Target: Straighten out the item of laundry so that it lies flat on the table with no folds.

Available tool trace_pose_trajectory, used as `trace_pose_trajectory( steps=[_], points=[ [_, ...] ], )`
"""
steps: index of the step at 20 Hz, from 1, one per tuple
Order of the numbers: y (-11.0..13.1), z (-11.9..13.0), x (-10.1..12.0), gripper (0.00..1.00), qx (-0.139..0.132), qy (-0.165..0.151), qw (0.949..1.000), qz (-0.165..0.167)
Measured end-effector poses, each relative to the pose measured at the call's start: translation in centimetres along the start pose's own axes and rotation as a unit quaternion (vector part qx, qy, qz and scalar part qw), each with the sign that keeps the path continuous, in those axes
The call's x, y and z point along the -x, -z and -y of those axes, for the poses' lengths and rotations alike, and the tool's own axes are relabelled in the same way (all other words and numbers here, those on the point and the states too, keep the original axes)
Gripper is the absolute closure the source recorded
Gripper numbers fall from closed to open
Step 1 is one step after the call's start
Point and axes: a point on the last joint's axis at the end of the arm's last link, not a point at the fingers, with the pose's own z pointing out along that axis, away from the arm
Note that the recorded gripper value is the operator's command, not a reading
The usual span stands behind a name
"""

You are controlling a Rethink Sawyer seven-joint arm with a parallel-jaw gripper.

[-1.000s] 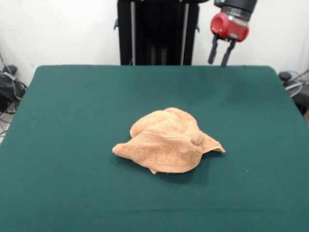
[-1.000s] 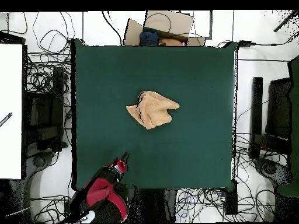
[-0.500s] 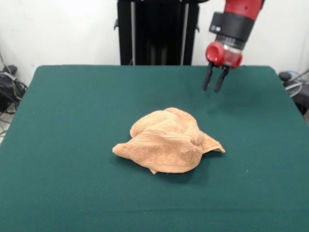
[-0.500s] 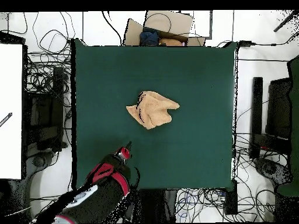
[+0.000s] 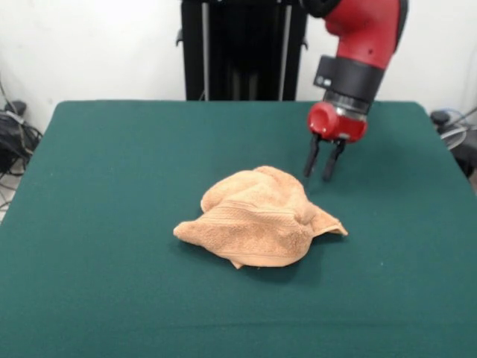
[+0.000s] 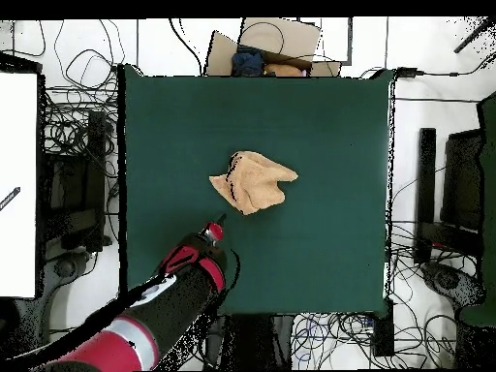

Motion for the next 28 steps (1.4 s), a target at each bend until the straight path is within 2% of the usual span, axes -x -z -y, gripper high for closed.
trace_pose_trajectory(
  steps=[2,6,14,28],
  points=[
    [-1.3,1.0,0.8,0.00,-0.004,0.001,1.0000,0.007],
    [-1.7,1.8,1.3,0.00,-0.002,0.018,0.9998,0.005],
    [-2.3,2.5,2.8,0.00,0.011,0.062,0.9976,-0.027],
    [-3.1,3.2,4.1,0.00,0.004,0.104,0.9932,-0.054]
  ],
)
